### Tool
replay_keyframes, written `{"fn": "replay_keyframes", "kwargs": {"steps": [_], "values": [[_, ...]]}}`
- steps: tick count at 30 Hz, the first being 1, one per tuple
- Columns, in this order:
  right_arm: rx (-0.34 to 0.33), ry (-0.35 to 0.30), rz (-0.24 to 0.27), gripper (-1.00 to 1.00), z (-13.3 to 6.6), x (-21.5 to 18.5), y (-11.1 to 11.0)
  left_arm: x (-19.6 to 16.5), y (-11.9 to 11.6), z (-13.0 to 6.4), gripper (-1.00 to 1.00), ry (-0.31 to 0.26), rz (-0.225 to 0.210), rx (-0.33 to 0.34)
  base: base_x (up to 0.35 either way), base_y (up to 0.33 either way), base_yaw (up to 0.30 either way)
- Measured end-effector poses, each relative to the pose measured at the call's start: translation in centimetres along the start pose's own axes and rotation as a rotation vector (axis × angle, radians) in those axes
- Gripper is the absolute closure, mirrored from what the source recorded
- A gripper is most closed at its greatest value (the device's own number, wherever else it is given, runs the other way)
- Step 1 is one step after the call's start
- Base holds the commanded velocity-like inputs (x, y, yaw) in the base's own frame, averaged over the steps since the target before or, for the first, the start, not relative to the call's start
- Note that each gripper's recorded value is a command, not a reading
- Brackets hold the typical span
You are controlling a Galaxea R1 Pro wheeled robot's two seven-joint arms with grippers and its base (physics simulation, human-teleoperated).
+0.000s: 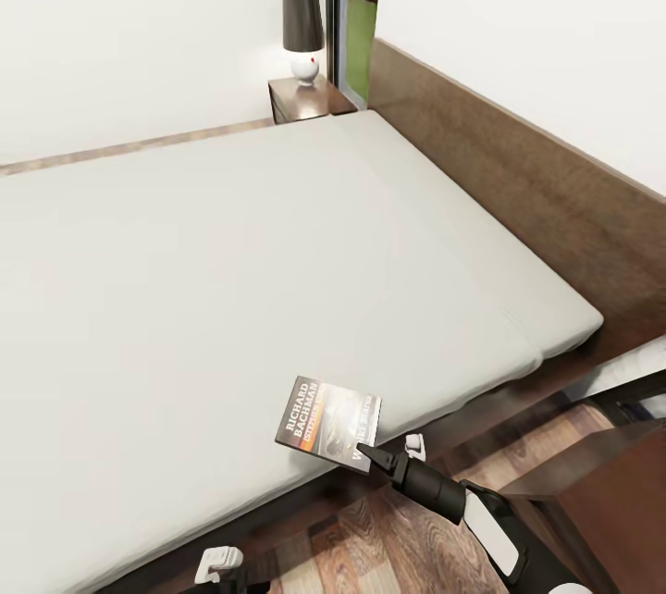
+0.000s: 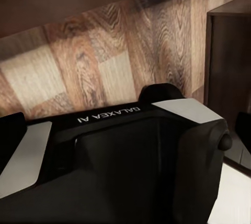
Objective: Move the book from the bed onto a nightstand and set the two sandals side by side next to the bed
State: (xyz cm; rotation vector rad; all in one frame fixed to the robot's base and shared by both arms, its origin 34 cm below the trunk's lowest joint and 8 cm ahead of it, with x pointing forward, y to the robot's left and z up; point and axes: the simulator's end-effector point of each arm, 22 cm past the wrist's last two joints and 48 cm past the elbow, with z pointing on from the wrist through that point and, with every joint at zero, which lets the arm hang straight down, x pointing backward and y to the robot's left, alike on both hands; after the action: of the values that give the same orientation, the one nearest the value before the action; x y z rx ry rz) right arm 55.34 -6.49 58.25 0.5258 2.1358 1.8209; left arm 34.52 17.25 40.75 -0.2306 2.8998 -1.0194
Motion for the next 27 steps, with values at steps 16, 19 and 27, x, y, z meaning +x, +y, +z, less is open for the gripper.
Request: {"fn": "replay_keyframes", "kwargs": {"steps": [16, 19, 27], "values": [[0.000, 0.000, 0.001, 1.00, -0.4, -0.1, 2.7, -0.2, -1.8, -2.2, -1.00, 0.000, 0.000, 0.000, 0.000, 0.000, 0.000], [0.000, 0.001, 0.002, 1.00, -0.5, -0.1, 3.2, -0.2, -2.1, -2.5, -1.00, 0.000, 0.000, 0.000, 0.000, 0.000, 0.000], [0.001, 0.001, 0.002, 1.00, -0.7, -0.1, 4.5, -0.2, -2.9, -3.6, -1.00, 0.001, -0.001, 0.000, 0.000, 0.000, 0.000]]}}
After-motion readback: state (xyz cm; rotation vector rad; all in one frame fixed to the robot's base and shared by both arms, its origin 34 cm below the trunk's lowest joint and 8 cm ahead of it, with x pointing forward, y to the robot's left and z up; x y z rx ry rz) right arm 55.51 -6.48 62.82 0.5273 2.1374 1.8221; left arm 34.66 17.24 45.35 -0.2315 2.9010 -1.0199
